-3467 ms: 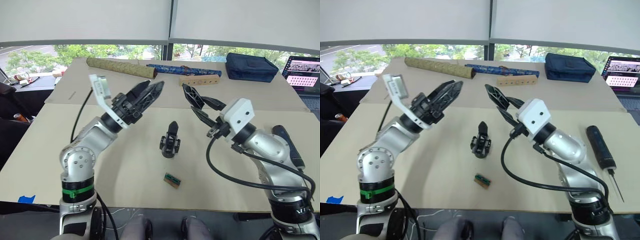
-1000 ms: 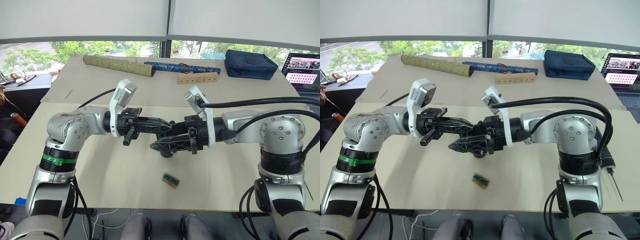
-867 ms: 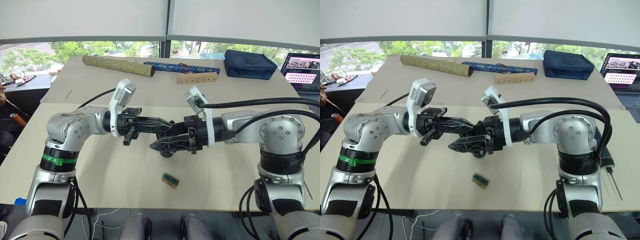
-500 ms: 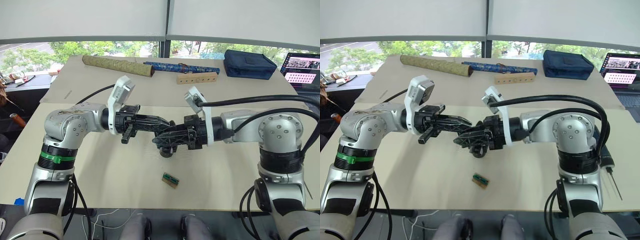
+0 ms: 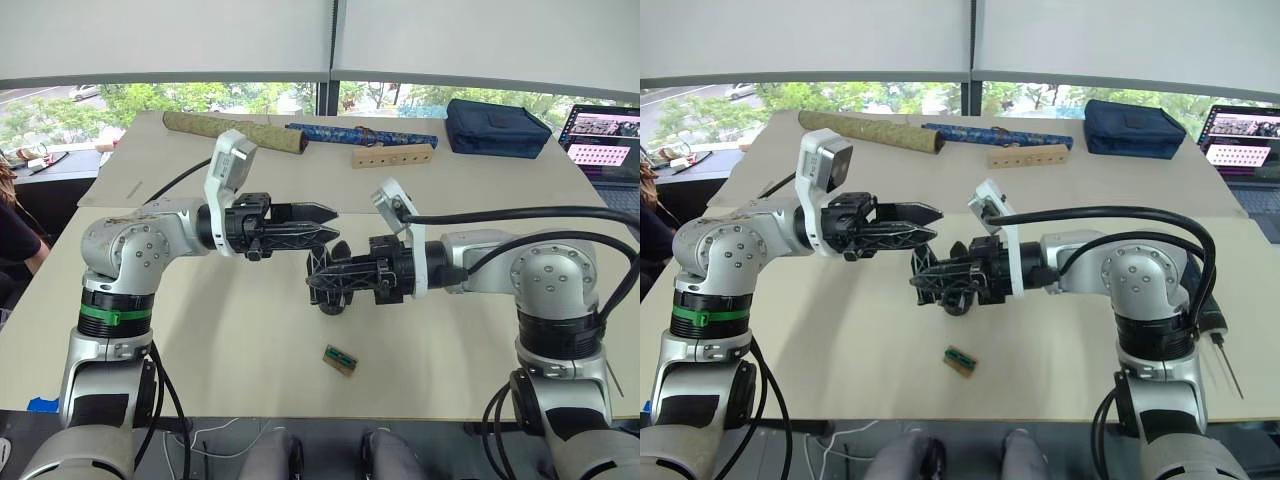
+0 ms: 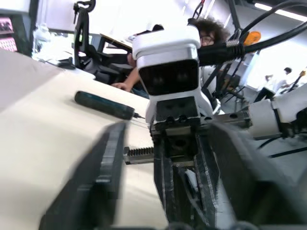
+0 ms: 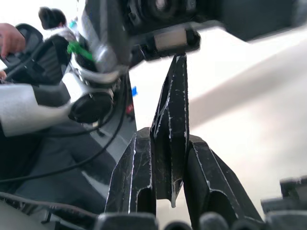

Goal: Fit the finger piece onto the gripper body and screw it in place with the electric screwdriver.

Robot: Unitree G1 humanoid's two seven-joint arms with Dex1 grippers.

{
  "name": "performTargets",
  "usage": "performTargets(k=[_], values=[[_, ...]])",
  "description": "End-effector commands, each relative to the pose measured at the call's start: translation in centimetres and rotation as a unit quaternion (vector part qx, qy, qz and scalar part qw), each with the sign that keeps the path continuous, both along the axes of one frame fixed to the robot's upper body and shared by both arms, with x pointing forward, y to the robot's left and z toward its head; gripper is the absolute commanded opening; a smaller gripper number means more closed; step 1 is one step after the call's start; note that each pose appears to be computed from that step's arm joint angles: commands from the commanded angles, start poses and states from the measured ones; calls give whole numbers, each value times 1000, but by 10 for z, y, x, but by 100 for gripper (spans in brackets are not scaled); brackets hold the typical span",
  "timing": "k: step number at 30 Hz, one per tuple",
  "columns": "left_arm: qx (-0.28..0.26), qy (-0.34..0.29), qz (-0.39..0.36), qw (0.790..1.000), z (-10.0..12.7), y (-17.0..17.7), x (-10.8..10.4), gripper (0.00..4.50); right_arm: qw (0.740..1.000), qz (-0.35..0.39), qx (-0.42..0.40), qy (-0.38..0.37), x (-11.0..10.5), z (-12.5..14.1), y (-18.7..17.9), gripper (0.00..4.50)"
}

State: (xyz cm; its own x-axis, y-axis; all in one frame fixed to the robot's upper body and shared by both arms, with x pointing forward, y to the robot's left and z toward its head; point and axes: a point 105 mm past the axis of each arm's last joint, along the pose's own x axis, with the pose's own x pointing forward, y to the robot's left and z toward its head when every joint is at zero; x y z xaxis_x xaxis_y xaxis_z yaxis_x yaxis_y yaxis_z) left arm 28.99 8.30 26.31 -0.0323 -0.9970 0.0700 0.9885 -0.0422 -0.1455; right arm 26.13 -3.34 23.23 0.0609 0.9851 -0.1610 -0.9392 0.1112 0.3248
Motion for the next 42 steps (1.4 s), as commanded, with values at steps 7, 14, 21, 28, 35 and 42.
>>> performTargets(k=[7, 14, 21, 28, 35, 42], values=[[91, -151, 130, 976, -13, 76, 21, 450, 981, 25, 97, -163, -7, 33, -26, 41], [201, -168, 170, 950, -79, 124, 31, 450, 965, -6, 111, -237, 2, 21, -56, 41], [206, -160, 194, 946, -129, 127, 35, 450, 964, -14, 92, -251, 2, -2, -75, 41], [184, -192, 157, 951, -152, 71, 42, 450, 959, -16, 82, -270, 1, -15, -71, 41], [173, -198, 110, 959, -158, 23, 50, 450, 959, -5, 83, -271, -1, -17, -62, 41], [153, -172, 98, 968, -162, -5, 56, 450, 959, -3, 84, -271, -3, -20, -57, 41]])
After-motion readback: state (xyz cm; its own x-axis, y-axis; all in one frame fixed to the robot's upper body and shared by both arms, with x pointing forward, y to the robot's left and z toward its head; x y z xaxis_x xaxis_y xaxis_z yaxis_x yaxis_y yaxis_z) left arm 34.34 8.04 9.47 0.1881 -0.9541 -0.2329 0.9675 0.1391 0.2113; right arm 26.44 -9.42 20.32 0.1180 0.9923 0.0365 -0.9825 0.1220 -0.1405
